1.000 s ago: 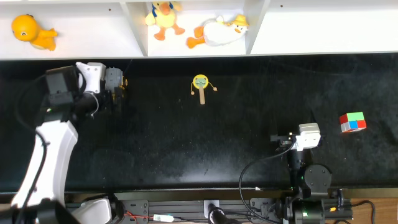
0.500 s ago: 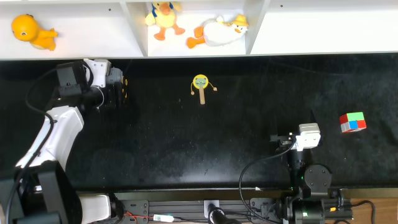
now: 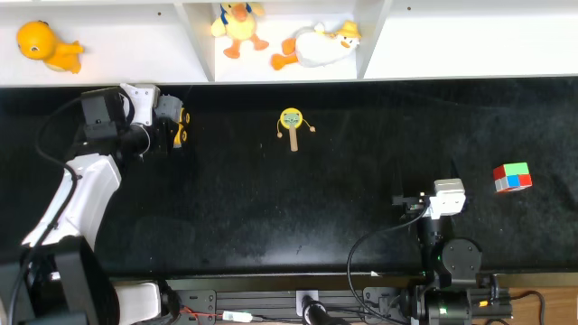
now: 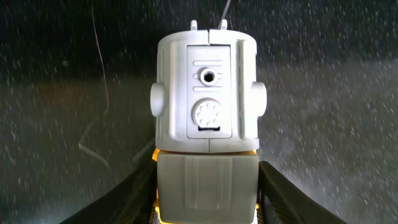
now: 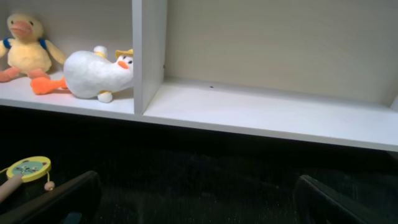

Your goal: Store Toys

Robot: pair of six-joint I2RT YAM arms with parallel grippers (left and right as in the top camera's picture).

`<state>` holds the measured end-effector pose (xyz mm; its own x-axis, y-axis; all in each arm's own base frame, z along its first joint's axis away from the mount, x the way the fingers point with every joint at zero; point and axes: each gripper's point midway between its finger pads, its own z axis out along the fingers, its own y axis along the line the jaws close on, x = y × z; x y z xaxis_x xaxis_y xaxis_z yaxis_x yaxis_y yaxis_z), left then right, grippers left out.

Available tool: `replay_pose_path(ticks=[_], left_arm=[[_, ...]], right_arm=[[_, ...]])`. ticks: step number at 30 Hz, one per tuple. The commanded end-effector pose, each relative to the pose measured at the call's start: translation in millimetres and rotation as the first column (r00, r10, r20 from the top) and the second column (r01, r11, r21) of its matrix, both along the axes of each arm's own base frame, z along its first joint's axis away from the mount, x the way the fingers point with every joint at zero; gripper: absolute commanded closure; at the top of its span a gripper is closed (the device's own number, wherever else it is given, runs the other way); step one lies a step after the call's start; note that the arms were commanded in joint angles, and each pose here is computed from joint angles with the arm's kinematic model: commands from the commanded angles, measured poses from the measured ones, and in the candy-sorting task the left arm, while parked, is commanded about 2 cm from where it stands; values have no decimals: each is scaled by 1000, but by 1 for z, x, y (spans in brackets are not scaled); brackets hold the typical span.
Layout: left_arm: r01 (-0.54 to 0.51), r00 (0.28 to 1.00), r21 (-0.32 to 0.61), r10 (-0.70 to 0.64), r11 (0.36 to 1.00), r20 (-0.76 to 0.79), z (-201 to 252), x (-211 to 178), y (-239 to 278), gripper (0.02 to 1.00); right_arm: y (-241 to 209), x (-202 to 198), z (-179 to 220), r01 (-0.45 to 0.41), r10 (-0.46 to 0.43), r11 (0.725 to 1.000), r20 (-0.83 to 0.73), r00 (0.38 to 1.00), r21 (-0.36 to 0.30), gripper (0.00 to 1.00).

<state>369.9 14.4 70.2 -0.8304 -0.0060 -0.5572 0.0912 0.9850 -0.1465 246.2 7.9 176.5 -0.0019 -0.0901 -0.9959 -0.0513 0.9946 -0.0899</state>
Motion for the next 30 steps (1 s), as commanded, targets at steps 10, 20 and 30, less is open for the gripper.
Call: replay_pose_path(ticks=[10, 20, 30], left_arm=[[-8, 989, 30, 4, 1000, 151, 80, -30, -4, 619], [0, 974, 25, -6, 1000, 226, 104, 2, -3, 621], [33, 967, 14, -35, 999, 253, 123, 62, -4, 621]], right_arm=[[2, 0, -4, -10, 10, 1000, -2, 1000, 7, 5], [2, 0, -4, -10, 10, 1000, -2, 1000, 7, 5], [2, 0, -4, -10, 10, 1000, -2, 1000, 7, 5]])
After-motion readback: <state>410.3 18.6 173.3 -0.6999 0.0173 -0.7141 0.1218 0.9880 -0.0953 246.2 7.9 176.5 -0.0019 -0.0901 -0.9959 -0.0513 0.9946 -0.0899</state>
